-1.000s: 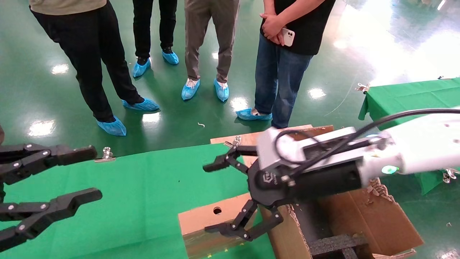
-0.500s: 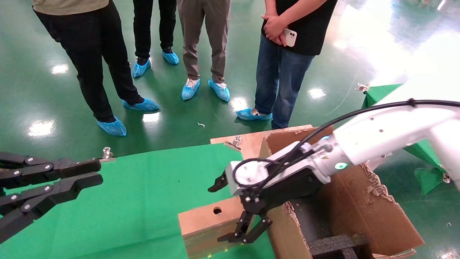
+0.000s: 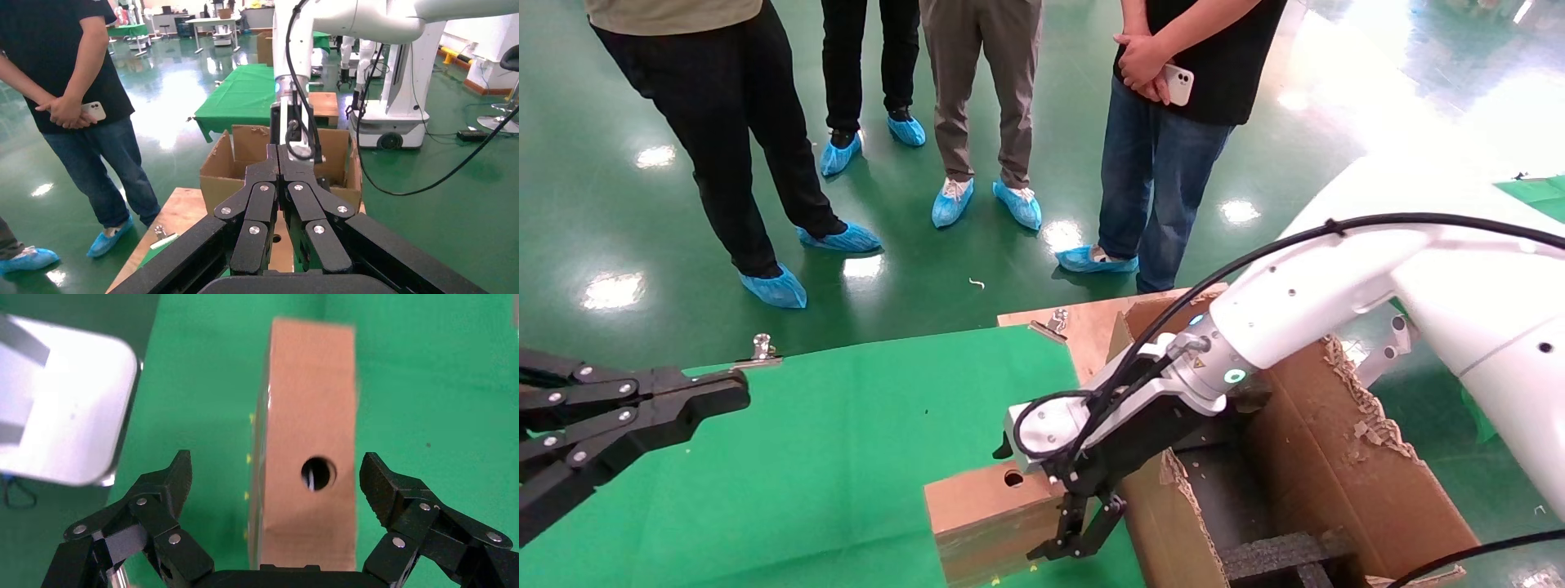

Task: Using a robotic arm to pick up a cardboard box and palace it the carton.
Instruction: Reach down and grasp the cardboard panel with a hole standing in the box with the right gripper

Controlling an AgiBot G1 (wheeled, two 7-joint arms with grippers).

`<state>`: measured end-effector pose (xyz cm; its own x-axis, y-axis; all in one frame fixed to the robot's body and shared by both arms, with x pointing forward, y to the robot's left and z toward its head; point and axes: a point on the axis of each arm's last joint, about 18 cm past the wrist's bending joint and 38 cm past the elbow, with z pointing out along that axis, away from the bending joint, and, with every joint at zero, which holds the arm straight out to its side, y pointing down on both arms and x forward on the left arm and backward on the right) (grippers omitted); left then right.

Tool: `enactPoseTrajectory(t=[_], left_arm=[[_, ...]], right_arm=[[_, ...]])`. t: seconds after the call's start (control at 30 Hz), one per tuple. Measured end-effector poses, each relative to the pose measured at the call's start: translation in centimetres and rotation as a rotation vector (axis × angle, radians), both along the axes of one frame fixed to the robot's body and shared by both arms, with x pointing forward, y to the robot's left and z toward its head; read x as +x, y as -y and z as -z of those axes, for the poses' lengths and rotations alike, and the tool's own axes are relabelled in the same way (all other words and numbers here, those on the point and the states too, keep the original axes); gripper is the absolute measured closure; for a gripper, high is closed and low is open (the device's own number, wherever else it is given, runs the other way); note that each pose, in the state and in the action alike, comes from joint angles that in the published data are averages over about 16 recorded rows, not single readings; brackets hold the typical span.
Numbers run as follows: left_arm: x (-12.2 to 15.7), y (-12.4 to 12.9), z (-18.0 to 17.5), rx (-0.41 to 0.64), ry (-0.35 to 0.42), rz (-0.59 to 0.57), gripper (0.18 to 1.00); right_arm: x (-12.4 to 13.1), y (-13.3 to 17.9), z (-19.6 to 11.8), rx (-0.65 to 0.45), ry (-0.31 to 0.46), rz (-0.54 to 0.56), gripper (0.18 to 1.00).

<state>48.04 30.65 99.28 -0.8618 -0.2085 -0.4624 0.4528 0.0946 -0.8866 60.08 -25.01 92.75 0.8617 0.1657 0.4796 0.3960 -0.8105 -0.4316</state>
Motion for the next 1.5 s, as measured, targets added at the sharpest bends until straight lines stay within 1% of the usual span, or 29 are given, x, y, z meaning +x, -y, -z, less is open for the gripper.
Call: enactPoseTrajectory(t=[0.23, 0.5, 0.7, 0.9, 1.0, 1.07, 1.2, 1.3, 1.4, 1.5], left_arm=[[0.0, 0.0, 0.0, 0.0, 0.0, 0.0, 0.993], [0.0, -0.01, 0.0, 0.0, 0.0, 0.0, 0.988], [0.01, -0.01, 0.0, 0.0, 0.0, 0.0, 0.962], [0.01, -0.01, 0.01, 0.0, 0.0, 0.0, 0.907], [0.01, -0.01, 0.01, 0.0, 0.0, 0.0, 0.857], [0.01, -0.01, 0.01, 0.0, 0.0, 0.0, 0.827], [0.01, -0.01, 0.01, 0.0, 0.0, 0.0, 0.737], [0.01, -0.01, 0.01, 0.0, 0.0, 0.0, 0.679], [0.01, -0.01, 0.01, 0.0, 0.0, 0.0, 0.598], [0.01, -0.01, 0.01, 0.0, 0.0, 0.0, 0.533]], right_arm=[[0.63, -0.17, 0.2, -0.077, 0.019, -0.015, 0.178], [0.86, -0.18, 0.15, -0.108, 0.028, -0.023, 0.179], [0.88, -0.17, 0.13, -0.109, 0.028, -0.023, 0.189], [0.85, -0.18, 0.13, -0.106, 0.029, -0.024, 0.22], [0.84, -0.19, 0.14, -0.105, 0.029, -0.024, 0.242], [0.83, -0.19, 0.15, -0.105, 0.029, -0.024, 0.272], [0.82, -0.2, 0.15, -0.103, 0.028, -0.024, 0.325], [0.81, -0.2, 0.16, -0.102, 0.028, -0.024, 0.386], [0.81, -0.21, 0.16, -0.102, 0.028, -0.024, 0.439], [0.8, -0.21, 0.16, -0.101, 0.028, -0.024, 0.518]])
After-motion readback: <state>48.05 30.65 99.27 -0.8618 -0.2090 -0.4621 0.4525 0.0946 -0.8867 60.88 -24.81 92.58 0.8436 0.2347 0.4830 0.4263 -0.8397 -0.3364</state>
